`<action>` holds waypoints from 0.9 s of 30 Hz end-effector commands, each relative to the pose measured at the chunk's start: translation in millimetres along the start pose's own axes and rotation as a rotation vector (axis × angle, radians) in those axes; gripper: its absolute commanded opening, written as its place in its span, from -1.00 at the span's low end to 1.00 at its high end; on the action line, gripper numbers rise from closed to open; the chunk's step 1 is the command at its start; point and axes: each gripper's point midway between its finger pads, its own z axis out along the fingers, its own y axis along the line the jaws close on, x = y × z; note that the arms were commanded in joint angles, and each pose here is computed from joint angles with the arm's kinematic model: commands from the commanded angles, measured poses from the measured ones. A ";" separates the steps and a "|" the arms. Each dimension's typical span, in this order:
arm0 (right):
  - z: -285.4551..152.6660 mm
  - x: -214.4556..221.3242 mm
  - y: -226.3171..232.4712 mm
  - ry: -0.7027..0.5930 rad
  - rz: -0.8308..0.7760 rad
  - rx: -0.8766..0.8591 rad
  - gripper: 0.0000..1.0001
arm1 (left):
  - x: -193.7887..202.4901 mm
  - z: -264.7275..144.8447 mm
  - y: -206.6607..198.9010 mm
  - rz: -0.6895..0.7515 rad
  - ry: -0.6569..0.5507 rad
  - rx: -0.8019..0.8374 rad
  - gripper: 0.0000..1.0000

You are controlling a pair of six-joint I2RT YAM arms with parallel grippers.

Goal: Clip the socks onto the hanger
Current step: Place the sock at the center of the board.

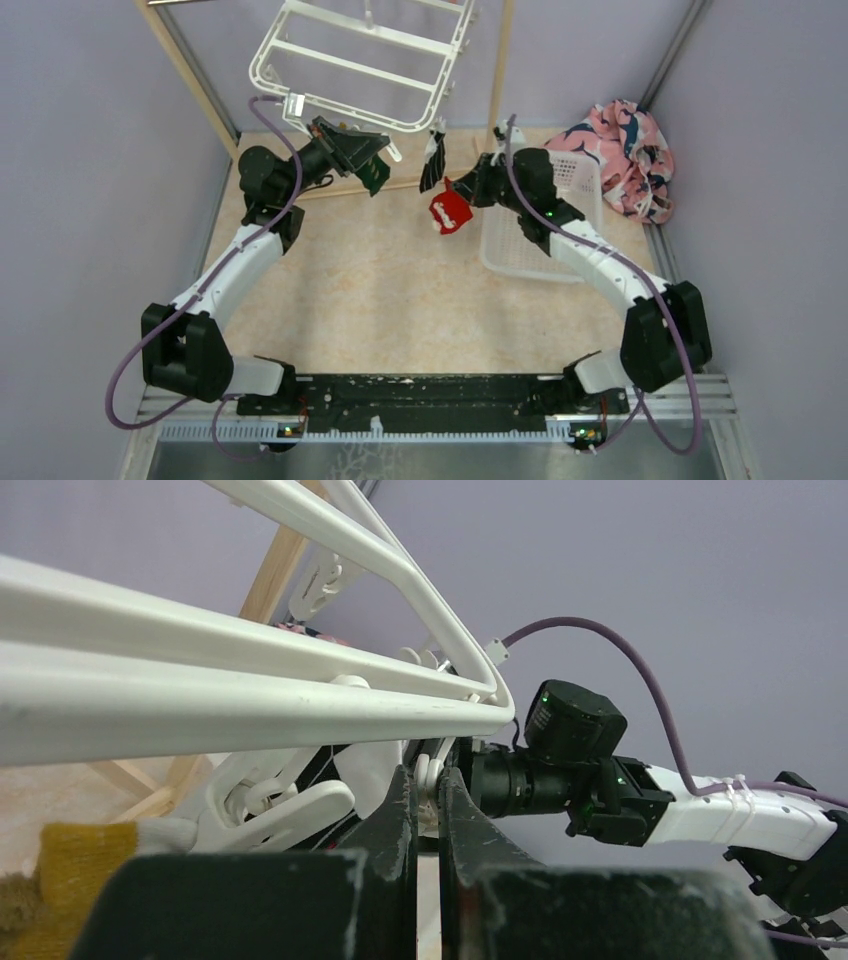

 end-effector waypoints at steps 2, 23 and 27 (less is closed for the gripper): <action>36.4 12.9 43.9 0.066 -0.092 -0.157 -1.00 | 3.4 -0.4 -11.9 0.020 0.007 0.033 -1.00; 83.8 91.7 -99.7 0.230 -0.146 0.433 -0.65 | 5.0 3.5 -8.4 0.030 0.017 0.020 -1.00; 71.1 71.0 -96.2 0.142 -0.199 0.491 0.14 | 5.8 3.7 -7.9 0.028 0.017 0.019 -1.00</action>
